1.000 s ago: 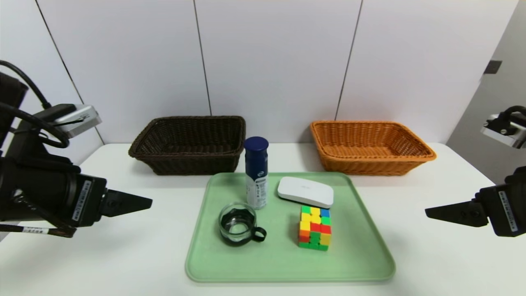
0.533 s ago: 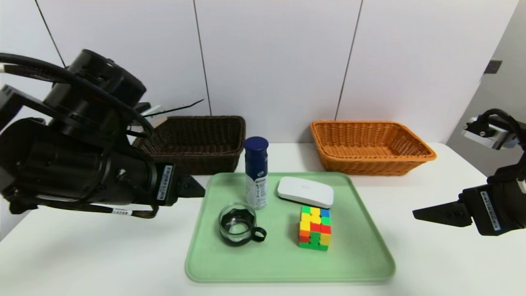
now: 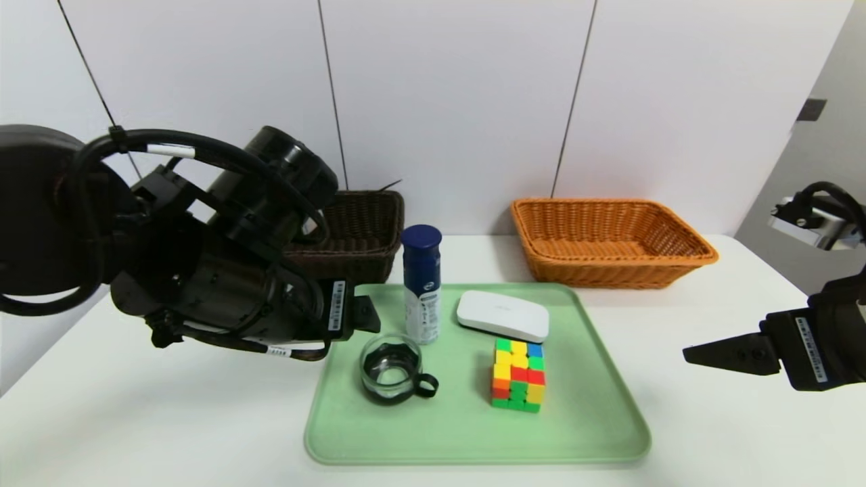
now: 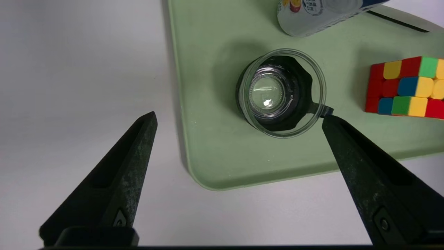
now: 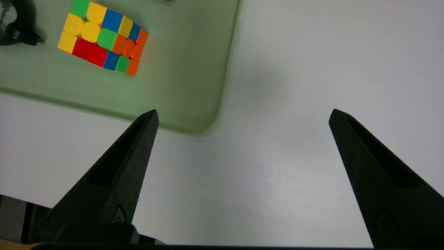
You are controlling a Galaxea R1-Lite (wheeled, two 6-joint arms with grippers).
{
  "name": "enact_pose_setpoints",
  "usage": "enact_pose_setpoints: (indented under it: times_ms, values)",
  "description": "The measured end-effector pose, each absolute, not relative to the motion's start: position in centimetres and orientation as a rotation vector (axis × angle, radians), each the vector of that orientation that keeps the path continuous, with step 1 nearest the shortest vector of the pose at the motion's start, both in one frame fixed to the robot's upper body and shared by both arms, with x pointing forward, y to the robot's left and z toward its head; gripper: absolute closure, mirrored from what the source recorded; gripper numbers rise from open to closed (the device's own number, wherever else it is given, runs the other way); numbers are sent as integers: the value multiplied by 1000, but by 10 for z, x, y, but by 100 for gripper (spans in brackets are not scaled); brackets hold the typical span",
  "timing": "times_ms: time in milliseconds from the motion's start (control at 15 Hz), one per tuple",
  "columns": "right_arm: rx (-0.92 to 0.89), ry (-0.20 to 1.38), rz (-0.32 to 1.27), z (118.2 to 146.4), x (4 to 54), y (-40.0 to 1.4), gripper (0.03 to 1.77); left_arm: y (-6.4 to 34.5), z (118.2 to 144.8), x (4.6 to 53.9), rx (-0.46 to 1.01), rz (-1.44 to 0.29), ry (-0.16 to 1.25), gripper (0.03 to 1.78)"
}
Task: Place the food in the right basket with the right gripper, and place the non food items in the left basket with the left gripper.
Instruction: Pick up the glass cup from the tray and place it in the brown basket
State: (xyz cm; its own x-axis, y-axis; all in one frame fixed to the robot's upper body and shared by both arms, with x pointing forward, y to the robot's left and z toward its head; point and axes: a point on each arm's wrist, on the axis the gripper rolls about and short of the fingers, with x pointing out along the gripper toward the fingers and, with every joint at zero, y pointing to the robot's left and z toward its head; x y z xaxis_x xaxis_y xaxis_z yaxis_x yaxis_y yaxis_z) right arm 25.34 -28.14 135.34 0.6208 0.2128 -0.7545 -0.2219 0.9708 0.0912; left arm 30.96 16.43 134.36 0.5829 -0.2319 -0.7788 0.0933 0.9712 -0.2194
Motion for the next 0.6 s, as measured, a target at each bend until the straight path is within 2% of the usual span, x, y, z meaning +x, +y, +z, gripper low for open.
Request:
enact_pose_setpoints:
  times_ms: [600]
  values:
    - [-2,821,259,1362,245,-283,10,147,1317,324,-78,-133,977,12]
